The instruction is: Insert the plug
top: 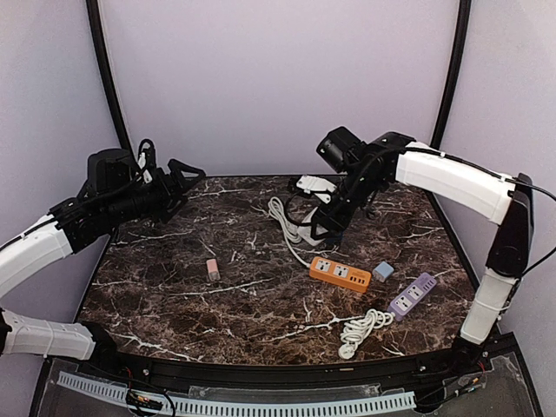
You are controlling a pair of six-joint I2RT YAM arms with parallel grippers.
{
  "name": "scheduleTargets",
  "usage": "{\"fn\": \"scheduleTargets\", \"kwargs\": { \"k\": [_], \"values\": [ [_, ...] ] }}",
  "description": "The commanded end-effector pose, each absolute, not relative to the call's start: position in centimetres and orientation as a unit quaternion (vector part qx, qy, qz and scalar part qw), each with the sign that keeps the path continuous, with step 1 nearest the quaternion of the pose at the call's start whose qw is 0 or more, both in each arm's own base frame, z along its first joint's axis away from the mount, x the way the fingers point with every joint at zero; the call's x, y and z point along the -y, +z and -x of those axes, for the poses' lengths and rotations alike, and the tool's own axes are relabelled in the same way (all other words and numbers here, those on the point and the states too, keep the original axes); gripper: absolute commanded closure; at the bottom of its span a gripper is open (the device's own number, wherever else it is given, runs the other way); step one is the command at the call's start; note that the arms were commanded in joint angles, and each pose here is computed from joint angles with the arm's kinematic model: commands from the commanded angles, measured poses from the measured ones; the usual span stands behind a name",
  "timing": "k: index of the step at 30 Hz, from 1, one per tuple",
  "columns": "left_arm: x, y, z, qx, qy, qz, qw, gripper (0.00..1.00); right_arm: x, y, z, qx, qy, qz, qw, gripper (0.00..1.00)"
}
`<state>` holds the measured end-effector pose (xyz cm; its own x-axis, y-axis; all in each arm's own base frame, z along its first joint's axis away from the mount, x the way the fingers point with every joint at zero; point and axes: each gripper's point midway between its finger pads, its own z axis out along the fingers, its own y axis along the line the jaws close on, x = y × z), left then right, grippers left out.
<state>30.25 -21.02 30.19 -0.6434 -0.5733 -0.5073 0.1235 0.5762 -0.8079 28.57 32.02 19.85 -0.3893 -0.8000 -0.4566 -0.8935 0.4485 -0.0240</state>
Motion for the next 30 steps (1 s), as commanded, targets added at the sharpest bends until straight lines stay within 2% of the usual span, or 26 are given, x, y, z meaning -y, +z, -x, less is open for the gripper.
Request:
{"fn": "scheduleTargets", "kwargs": {
  "k": [1,12,30],
  "values": [
    [20.3,30.1,-29.0,-0.816,-0.403,0.098,0.402,0.05,-31.2,17.9,-28.4,-0.826,0.097,0.527,0.176,1.00],
    [19.5,29.4,-27.9,-0.841,-0.359,0.054,0.402,0.07,-30.3,14.6,-27.8,-0.816,0.073,0.562,0.116,1.00],
    [19.2,27.7,-27.6,-0.851,-0.344,0.045,0.395,0.09,-28.2,12.9,-27.9,-0.808,0.045,0.580,0.098,1.00]
  ]
}}
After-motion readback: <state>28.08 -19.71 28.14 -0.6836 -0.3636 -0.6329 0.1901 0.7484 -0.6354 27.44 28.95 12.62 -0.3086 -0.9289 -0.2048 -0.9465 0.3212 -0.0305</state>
